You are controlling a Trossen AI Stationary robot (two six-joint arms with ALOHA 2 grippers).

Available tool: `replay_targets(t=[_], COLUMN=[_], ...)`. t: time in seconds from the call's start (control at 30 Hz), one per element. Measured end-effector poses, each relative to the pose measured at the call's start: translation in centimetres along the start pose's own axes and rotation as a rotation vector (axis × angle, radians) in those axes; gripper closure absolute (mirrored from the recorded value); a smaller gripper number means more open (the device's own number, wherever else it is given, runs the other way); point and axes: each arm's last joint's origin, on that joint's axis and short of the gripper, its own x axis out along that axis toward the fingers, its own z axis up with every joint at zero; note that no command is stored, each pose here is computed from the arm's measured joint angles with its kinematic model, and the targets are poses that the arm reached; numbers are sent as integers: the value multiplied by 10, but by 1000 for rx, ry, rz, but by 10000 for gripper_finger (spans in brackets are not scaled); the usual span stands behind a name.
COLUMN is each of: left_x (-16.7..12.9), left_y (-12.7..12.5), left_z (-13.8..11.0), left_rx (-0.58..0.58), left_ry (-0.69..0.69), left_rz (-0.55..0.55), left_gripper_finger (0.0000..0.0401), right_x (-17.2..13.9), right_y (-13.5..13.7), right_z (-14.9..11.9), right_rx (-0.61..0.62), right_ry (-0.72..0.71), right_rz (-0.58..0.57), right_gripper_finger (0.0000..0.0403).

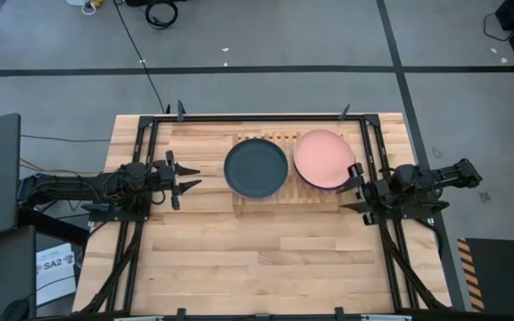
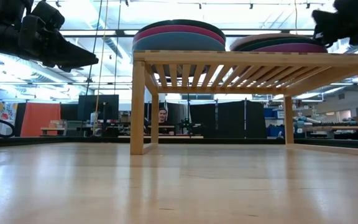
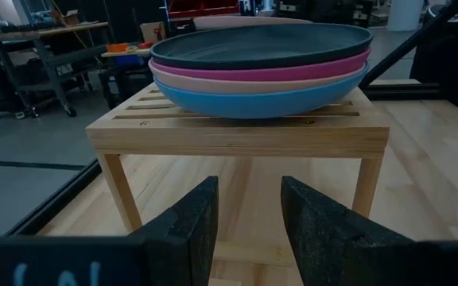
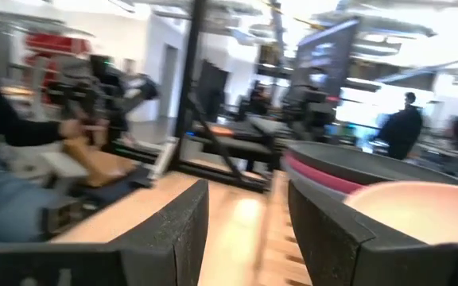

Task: Place and stack plates onto a shelf
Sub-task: Adjust the right stacked plates on the shelf, then return to Home Position

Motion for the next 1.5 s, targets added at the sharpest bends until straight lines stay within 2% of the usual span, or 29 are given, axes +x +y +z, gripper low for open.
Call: replay_targets(t=[0.1, 0.43, 0.73, 1.17, 1.33, 1.5], left_x=[0, 0, 0, -2, -11, -24], left_y=[0, 0, 0, 0, 2, 4], left_z=[0, 0, 0, 1, 7, 6], left_rx=[0, 3, 3, 26, 34, 30], left_ry=[0, 0, 1, -12, -84, -101], left_rz=[0, 0, 0, 1, 7, 7], left_gripper_finger=[257, 257, 257, 257, 257, 257], right_x=[0, 0, 0, 0, 0, 0], right_y=[-2, -4, 0, 0, 0, 0], right_z=[-1, -2, 3, 3, 3, 3], right_rx=[-4, 0, 7, 4, 3, 3], right_ry=[18, 39, -32, -34, -35, -35], right_rz=[-60, -143, 11, 0, 0, 0], right_gripper_finger=[224, 224, 224, 224, 224, 224])
